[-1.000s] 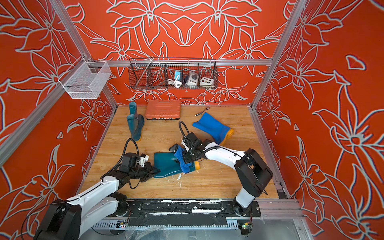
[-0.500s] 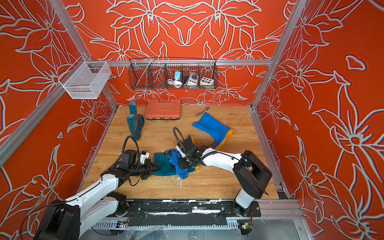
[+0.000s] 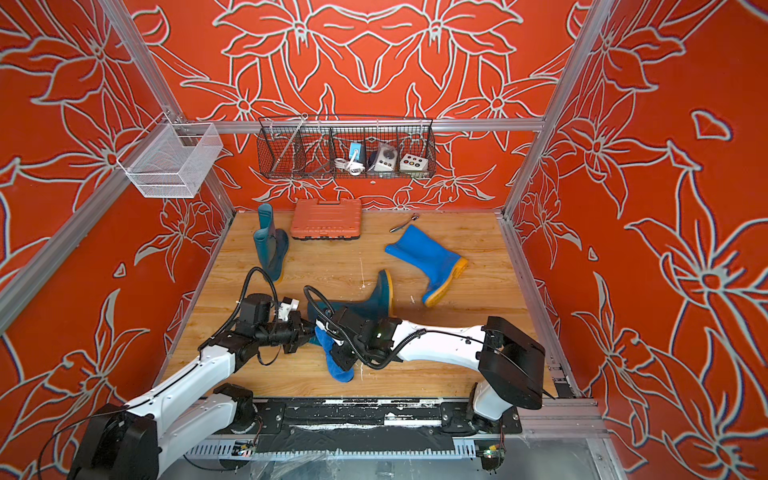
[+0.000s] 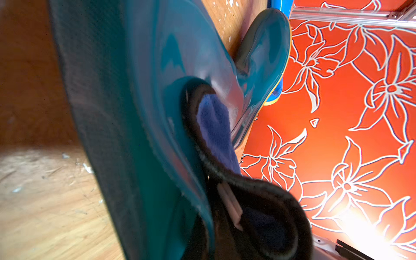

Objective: Wipe the rubber boots with a cloth
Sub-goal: Wipe the dirt off the rubber boot.

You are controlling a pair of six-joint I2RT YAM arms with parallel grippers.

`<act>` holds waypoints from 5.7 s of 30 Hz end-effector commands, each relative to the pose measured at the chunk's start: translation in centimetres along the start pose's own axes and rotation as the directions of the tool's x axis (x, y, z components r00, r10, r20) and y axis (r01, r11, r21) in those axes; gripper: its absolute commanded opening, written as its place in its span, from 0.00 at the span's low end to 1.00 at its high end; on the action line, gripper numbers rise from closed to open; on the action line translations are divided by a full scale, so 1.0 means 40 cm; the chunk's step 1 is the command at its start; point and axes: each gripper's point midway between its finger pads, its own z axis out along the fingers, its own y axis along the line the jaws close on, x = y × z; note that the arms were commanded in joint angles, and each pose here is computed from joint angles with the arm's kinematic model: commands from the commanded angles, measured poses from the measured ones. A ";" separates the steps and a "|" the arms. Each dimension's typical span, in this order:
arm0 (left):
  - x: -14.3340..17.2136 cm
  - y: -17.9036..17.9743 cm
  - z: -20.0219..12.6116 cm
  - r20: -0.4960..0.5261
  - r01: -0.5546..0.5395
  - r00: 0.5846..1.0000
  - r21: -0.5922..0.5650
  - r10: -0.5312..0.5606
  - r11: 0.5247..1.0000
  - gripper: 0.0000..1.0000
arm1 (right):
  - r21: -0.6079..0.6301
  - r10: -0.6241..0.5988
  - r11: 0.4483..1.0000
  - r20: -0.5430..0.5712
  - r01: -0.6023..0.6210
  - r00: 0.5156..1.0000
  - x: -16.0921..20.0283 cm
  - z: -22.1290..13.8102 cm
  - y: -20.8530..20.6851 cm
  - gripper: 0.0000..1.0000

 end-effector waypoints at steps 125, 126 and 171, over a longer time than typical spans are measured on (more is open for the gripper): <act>0.010 -0.129 -0.053 -0.099 -0.189 0.977 0.024 0.190 0.982 0.00 | -0.015 0.071 0.997 0.068 -0.070 0.995 -0.123 -0.136 -0.002 0.00; 0.010 -0.136 -0.048 -0.108 -0.163 0.980 0.051 0.168 0.985 0.00 | -0.007 0.037 0.999 0.094 -0.037 0.995 -0.119 -0.142 0.012 0.00; 0.053 -0.245 -0.209 -0.137 -0.550 0.835 -0.151 0.533 0.822 0.00 | 0.339 0.393 0.881 -0.140 -0.329 0.909 -0.032 -0.139 -0.507 0.00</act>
